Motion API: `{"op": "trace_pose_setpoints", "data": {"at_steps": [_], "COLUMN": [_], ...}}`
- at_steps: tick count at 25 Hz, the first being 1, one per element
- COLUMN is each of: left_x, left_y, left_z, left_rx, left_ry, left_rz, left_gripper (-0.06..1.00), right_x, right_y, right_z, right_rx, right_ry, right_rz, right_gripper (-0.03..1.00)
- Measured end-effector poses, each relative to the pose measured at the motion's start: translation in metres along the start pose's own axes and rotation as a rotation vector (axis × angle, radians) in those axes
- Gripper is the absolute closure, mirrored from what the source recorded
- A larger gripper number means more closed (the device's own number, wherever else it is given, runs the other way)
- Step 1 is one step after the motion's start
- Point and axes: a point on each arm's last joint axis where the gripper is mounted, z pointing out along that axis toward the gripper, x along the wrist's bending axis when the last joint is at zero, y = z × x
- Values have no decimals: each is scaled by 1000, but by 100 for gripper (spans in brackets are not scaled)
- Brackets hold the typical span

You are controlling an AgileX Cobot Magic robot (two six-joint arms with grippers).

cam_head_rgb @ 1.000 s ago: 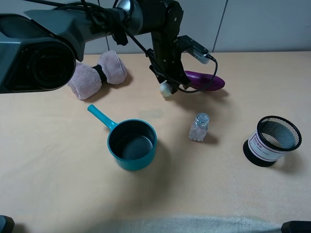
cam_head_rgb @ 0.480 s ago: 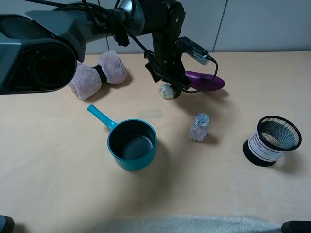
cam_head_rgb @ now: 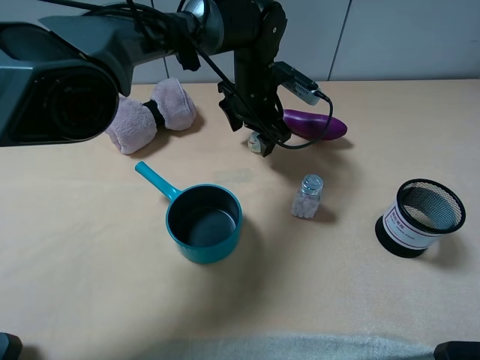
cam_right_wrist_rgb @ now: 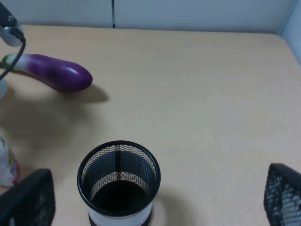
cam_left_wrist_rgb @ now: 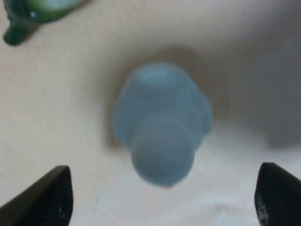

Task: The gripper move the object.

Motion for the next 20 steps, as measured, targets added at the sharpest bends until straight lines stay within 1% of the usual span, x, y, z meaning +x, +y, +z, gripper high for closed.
{"op": "trace_pose_setpoints", "data": {"at_steps": [3,5,13,20], "left_x": [-2,-2,-4,-4], "left_y": [-2,-2,-3,-15], "left_z": [-9,-22,-90,-160], "left_rx": [16,-6,-139,-274], "left_ry": [-3,-1,14,38], "left_rz": [3,3,7,6], "left_gripper": [17,17,17,17], "right_x": [0,0,0,0], "right_y": [0,0,0,0], "right_z": [0,0,0,0], "right_rx": [0,0,1,1], "right_ry": [0,0,1,1], "right_rz": [0,0,0,0], "right_gripper": [29,29,29,29]}}
